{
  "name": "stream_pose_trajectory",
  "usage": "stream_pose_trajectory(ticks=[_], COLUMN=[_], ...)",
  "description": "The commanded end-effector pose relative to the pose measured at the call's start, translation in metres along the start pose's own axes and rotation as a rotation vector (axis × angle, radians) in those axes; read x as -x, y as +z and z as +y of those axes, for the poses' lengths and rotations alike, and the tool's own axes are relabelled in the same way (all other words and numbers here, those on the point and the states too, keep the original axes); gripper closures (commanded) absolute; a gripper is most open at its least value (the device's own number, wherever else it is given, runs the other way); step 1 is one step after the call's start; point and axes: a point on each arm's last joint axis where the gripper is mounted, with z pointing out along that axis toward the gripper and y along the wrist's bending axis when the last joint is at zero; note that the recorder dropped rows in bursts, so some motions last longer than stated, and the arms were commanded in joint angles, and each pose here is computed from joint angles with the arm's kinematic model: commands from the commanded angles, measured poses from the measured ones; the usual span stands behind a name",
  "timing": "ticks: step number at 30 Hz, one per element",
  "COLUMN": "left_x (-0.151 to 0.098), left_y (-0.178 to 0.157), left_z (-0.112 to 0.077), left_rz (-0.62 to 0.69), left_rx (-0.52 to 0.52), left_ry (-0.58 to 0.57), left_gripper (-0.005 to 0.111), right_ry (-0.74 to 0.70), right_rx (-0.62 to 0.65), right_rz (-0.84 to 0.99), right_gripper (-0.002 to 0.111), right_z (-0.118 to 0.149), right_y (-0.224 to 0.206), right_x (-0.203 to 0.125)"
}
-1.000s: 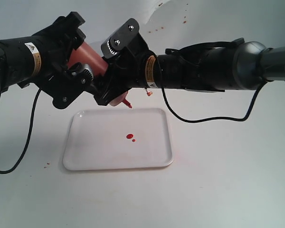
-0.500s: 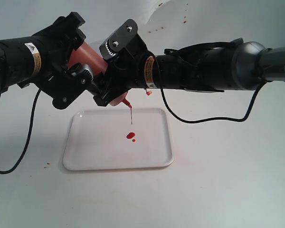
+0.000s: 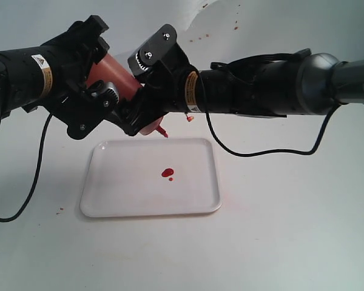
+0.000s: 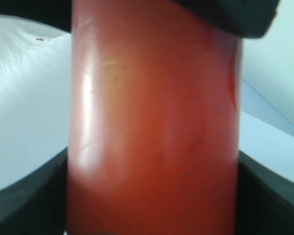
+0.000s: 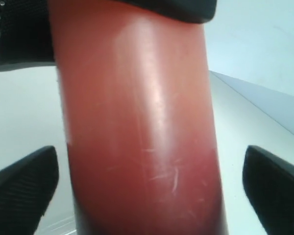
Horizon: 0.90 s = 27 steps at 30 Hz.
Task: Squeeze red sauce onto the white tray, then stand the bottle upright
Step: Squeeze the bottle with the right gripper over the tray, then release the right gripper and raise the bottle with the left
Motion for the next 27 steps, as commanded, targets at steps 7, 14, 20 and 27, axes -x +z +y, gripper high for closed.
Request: stream_pose_trajectory(ticks=[7,14,20,27], left_x=[-0.004,-0.007,-0.013,-0.013], left_y=[-0.003,-0.003,-0.004,-0.005], left_z=[0.005,0.004,0.001,0.001], left_rz=[0.020,0.050,0.118,0.125], left_rx=[0.014,0.000,-0.029,-0.015], left_ry=[-0.032,-0.034,-0.106,-0.308], left_gripper=[0.107,0.107,0.107,0.107], right_ry=[-0.025,-0.103,-0.080,0.045], right_rx=[-0.026,-0.277,-0.660,-0.940], right_rz=[-0.033,0.100,0.302,0.519], right_gripper=[0.003,0.003,0.003,0.003], right_z=[-0.003,-0.021,-0.047,-0.083], right_y=[-0.011,-0.041,-0.082,-0.126], right_x=[0.019,0.040,0.047,0.026])
